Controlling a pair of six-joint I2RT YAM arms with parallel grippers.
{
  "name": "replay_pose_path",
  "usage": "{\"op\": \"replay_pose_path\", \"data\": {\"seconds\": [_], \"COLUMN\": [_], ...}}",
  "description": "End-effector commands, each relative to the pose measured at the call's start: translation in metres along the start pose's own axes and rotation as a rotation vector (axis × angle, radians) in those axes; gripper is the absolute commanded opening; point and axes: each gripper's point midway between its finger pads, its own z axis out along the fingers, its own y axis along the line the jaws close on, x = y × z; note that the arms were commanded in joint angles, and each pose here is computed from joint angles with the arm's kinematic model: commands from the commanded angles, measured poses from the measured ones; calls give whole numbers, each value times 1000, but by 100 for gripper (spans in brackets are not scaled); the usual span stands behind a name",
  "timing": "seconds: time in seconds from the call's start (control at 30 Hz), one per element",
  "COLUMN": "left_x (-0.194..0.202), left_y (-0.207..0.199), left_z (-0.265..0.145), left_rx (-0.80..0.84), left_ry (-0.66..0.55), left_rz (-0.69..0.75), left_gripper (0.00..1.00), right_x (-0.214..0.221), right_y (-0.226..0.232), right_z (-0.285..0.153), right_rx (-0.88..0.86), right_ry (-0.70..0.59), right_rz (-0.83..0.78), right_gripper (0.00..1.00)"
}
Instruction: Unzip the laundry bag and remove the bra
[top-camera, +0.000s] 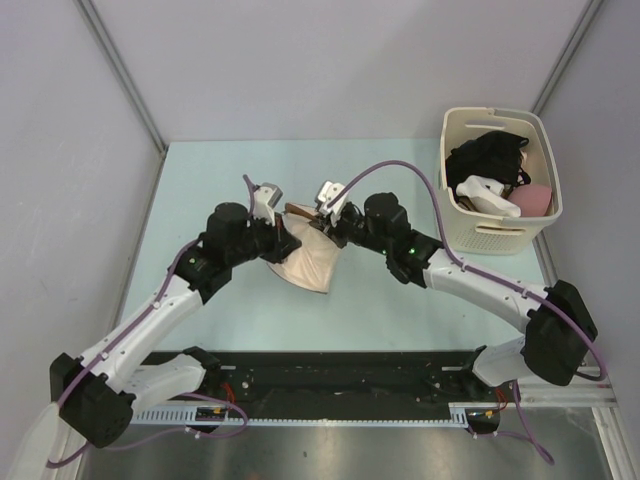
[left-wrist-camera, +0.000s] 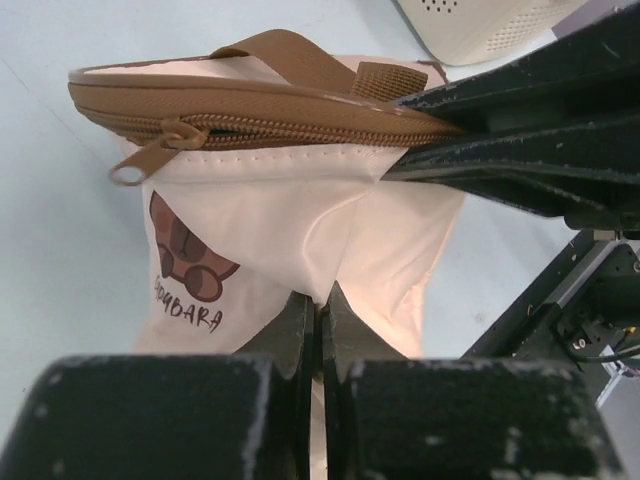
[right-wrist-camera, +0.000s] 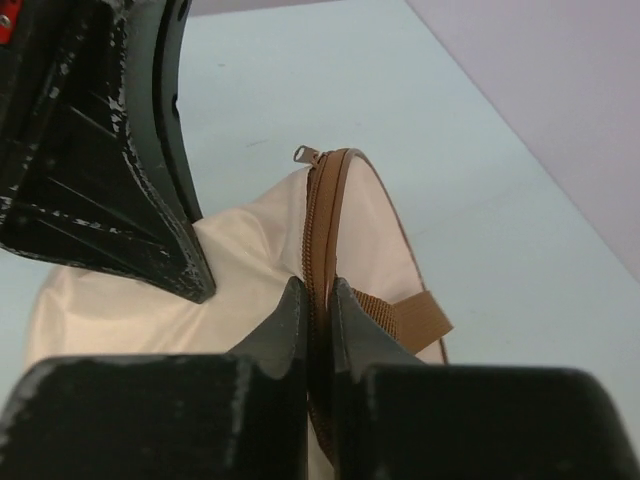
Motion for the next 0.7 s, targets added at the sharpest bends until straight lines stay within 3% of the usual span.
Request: {"op": "replay_pose_path", "data": {"seconds": [0.0,0.07,0.13,0.23,0.27,0.33,0.4,0.47,0.5,0.67], "left_x": [-36,-36,-40,-54,-51,-59,-62,-64,-61,-38], "left_y": [-20,-19,-18,-25,-30,-39,-51,-58,-72,-89], "left_z": [-16,-21,-34,-52,-58,-69,-75,-74,-74,-62], "left_rx": [49,31,-4,26,70,125,221,302,408,635], "left_ry": [-98,-76,-57,-62,-39,-47,-55,-57,-44,32], "left_rz": [54,67,78,113,106,104,90,55,56,-1], "left_gripper": [0,2,12,45,64,75,92,93,92,85], "right_x": [-25,-25,-21,-19,-9,-20,-14,-22,-19,-38], "right_y": [-3,-1,4,8,12,11,16,22,29,39], "right_z": [2,-1,-11,-35,-41,-62,-77,-94,-100,-125], "right_rx": [-42,-59,-103,-129,-136,-140,-166,-201,-235,-300], "right_ry": [-77,-74,-58,-76,-72,-124,-125,-160,-166,-241], "right_rz": [-19,-49,-76,-122,-123,-141,-146,-155,-142,-101], "right_gripper": [0,0,0,0,0,0,0,0,0,0]}}
